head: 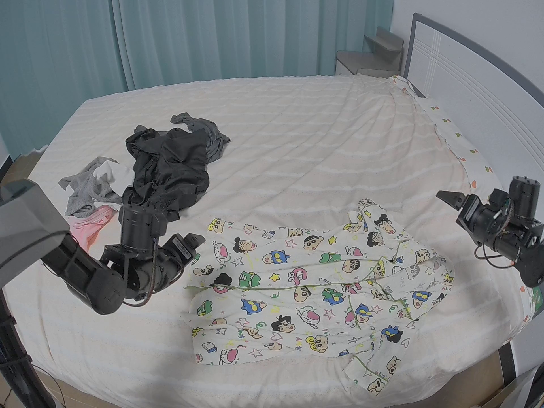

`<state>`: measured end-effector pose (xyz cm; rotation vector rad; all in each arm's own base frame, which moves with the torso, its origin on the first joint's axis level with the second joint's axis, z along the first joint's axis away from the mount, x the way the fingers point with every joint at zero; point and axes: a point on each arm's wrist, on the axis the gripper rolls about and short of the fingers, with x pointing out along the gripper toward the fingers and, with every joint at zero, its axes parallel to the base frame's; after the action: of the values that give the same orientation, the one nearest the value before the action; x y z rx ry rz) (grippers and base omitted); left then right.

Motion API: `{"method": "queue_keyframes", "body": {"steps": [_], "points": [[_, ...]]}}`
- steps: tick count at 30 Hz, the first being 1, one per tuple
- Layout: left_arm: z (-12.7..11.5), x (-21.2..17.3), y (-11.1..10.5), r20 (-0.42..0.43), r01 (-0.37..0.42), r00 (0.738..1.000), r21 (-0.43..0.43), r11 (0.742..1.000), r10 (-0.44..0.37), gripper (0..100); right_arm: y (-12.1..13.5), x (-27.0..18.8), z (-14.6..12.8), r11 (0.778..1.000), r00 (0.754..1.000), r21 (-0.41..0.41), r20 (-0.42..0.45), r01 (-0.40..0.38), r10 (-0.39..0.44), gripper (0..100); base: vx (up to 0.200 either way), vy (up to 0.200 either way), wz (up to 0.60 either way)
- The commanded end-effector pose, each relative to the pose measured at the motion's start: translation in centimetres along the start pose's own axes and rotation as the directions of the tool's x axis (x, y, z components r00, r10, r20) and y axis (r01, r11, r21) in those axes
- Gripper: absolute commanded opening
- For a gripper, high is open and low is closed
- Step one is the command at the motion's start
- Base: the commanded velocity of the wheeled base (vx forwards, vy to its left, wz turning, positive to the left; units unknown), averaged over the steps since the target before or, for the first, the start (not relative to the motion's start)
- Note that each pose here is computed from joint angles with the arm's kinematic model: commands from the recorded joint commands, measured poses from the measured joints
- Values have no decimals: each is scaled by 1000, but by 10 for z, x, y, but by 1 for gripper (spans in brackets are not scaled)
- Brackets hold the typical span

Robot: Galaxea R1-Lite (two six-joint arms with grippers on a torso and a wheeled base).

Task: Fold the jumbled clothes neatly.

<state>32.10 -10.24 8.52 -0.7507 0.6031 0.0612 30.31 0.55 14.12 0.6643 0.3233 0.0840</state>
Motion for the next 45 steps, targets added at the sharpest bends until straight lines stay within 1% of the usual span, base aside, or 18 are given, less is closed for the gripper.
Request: {"method": "queue_keyframes", "body": {"steps": [1, 3, 6, 7, 9, 12, 15, 19, 21, 22, 23, 26, 30, 31, 34, 37, 44, 45], "points": [[35, 26, -15, -37, 5, 999, 104, 995, -1, 100, -16, 47, -22, 997, 989, -55, -135, 58, -65, 100, 0, 0, 0], [37, 36, -19, -63, 1, 998, 130, 991, 8, 100, -17, 46, -24, 996, 987, -58, -144, 64, -72, 100, 0, 0, 0], [38, 55, -23, -123, 5, 992, 175, 985, 17, 100, -23, 39, -31, 995, 982, -54, -167, 83, -91, 100, 0, 0, 0], [36, 63, -24, -145, 12, 989, 190, 982, 16, 100, -24, 36, -34, 994, 979, -55, -176, 90, -98, 100, 0, 0, 0], [33, 80, -24, -162, 14, 987, 212, 977, 21, 100, -26, 28, -38, 994, 978, -55, -182, 97, -106, 100, 0, 0, 0], [29, 104, -22, -162, 11, 986, 232, 973, 28, 100, -27, 13, -44, 995, 981, -54, -172, 85, -93, 100, 0, 0, 0], [30, 121, -22, -153, 14, 988, 232, 973, 23, 100, -26, -7, -47, 997, 991, -60, -122, 52, -59, 100, 0, 0, 0], [28, 134, -19, -157, 15, 987, 275, 961, 29, 100, -22, -38, -52, 997, 999, -72, -52, -6, 3, 100, 0, 0, 0], [27, 136, -18, -157, 16, 987, 281, 960, 29, 100, -20, -43, -52, 997, 999, -76, -43, -18, 15, 100, 0, 0, 0], [28, 140, -20, -150, 25, 988, 286, 958, 19, 100, -14, -60, -57, 995, 998, -84, -18, -59, 58, 100, 0, 0, 0], [27, 140, -21, -149, 28, 989, 288, 957, 16, 100, -13, -63, -57, 994, 998, -86, -14, -66, 65, 100, 0, 0, 0], [27, 148, -24, -140, 35, 990, 291, 956, 6, 100, -4, -85, -64, 987, 992, -102, -9, -123, 123, 100, 0, 0, 0], [27, 157, -26, -123, 40, 992, 293, 955, -4, 100, 9, -102, -67, 973, 981, -126, 0, -192, 194, 100, 0, 0, 0], [27, 162, -25, -111, 30, 994, 294, 955, 3, 100, 12, -107, -68, 969, 977, -130, -2, -210, 212, 100, 0, 0, 0], [25, 169, -25, -92, 13, 996, 298, 955, 15, 100, 15, -112, -69, 964, 973, -136, -3, -231, 232, 100, 0, 0, 0], [22, 177, -24, -87, 13, 996, 299, 954, 13, 100, 16, -112, -69, 963, 972, -136, -3, -233, 234, 100, 0, 0, 0], [10, 187, -25, -101, 19, 995, 309, 951, 13, 100, 14, -113, -70, 964, 973, -135, -6, -228, 229, 100, 0, 0, 0], [10, 187, -25, -99, 19, 995, 309, 951, 13, 0, 14, -113, -70, 964, 973, -135, -6, -228, 229, 100, 0, 0, 0]]}}
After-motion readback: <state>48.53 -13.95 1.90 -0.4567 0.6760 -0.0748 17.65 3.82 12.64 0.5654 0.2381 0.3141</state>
